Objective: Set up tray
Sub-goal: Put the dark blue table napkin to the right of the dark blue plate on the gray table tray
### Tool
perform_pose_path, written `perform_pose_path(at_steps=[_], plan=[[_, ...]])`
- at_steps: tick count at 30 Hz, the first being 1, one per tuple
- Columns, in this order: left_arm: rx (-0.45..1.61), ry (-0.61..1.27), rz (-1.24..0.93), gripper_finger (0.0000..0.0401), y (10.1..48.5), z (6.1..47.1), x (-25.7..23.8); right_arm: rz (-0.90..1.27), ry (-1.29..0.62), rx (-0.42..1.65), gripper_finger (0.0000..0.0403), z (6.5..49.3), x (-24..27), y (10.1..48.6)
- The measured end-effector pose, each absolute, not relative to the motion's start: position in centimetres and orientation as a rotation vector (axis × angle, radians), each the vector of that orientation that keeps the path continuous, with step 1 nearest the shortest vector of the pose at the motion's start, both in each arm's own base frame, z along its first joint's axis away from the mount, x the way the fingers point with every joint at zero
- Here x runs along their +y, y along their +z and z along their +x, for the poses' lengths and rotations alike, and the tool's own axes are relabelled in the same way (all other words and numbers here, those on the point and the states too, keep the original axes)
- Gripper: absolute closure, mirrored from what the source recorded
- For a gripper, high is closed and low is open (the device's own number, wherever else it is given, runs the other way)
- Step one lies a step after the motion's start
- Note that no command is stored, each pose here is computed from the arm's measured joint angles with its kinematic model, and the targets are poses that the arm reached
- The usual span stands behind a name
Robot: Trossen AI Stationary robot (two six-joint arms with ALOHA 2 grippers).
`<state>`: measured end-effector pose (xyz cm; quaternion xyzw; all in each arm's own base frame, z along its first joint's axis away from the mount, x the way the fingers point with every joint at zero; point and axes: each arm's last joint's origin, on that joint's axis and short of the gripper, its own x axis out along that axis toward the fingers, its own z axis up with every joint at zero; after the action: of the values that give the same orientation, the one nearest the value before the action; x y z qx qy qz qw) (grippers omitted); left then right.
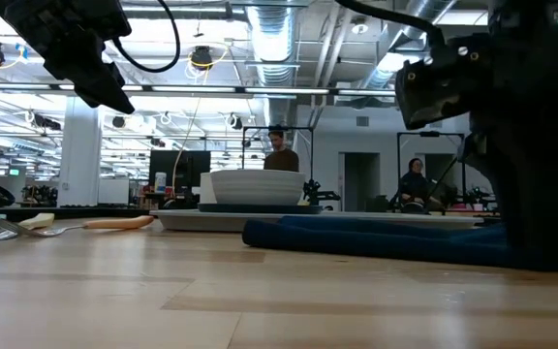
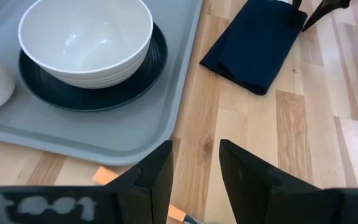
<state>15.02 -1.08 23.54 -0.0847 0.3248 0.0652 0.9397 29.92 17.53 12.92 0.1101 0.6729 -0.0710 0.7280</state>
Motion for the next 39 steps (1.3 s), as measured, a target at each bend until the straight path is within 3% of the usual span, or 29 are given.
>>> perform_pose_path(at_steps=[6,13,26,39], plan=[[0.663,0.133,-0.173,0.0283,23.5,15.0,-1.1,0.234,-0.191,1.514,0.0296,29.9,17.5,12.3],[0.663,0.133,-0.173,0.0283,23.5,15.0,-1.1,0.276,-0.214,1.525,0.0393,29.0,17.0,13.9],[0.663,0.132,-0.168,0.0283,23.5,15.0,-1.1,0.31,-0.321,1.462,0.0401,26.2,16.4,19.1],[0.663,0.131,-0.165,0.0283,23.5,15.0,-1.1,0.213,-0.523,1.095,0.0402,23.0,13.5,25.6]])
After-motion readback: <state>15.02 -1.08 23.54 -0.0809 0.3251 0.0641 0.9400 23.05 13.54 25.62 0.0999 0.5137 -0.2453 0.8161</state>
